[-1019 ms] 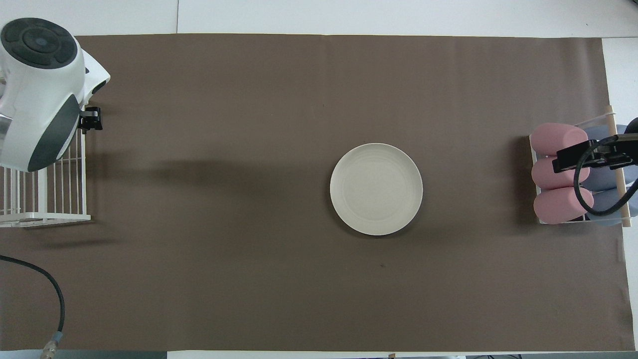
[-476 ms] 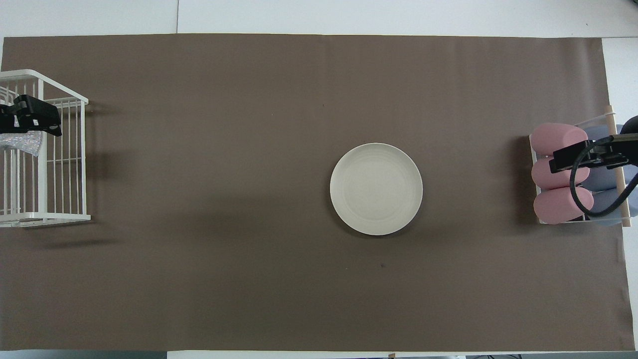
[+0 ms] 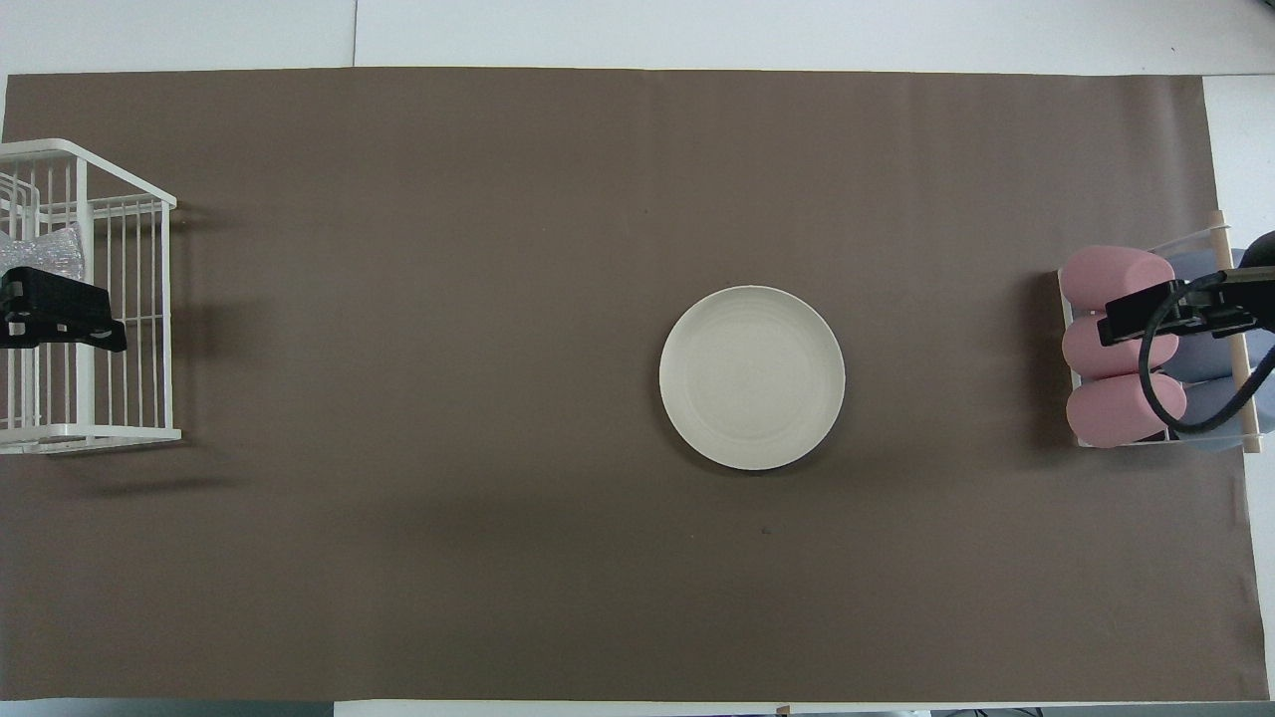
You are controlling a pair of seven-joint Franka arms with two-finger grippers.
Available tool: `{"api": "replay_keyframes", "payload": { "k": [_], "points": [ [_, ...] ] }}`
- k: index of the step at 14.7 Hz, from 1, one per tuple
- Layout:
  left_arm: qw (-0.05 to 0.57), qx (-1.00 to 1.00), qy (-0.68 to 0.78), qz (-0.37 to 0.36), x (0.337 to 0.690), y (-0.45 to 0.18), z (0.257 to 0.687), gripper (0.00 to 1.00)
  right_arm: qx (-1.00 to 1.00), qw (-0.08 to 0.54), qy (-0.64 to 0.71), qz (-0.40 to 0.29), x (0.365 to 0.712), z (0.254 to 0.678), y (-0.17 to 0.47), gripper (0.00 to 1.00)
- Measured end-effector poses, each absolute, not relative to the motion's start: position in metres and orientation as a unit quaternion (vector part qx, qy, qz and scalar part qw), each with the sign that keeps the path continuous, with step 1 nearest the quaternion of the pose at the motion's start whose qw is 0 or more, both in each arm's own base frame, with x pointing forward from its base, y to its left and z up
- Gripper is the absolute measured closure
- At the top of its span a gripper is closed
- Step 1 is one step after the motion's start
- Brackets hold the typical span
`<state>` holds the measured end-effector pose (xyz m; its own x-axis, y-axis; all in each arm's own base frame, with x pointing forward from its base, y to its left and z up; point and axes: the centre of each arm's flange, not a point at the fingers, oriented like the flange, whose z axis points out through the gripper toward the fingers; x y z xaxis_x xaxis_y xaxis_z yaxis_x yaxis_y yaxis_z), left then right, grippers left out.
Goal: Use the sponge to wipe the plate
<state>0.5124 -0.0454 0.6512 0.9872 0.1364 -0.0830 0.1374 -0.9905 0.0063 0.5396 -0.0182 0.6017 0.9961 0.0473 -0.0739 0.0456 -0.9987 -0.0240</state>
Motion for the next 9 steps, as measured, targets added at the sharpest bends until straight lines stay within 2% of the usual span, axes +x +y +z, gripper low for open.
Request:
{"api": "replay_keyframes", "payload": {
  "k": [3,9],
  "points": [
    [0.009,0.998,0.033,-0.054,0.514,-0.05,0.635,0.0,-0.999,0.011,-0.023,0.037,0.54,0.602,-0.018,0.0],
    [0.011,0.999,0.011,-0.051,0.514,-0.053,0.633,0.0,-0.999,0.011,-0.023,0.037,0.54,0.602,-0.018,0.0]
  ]
}}
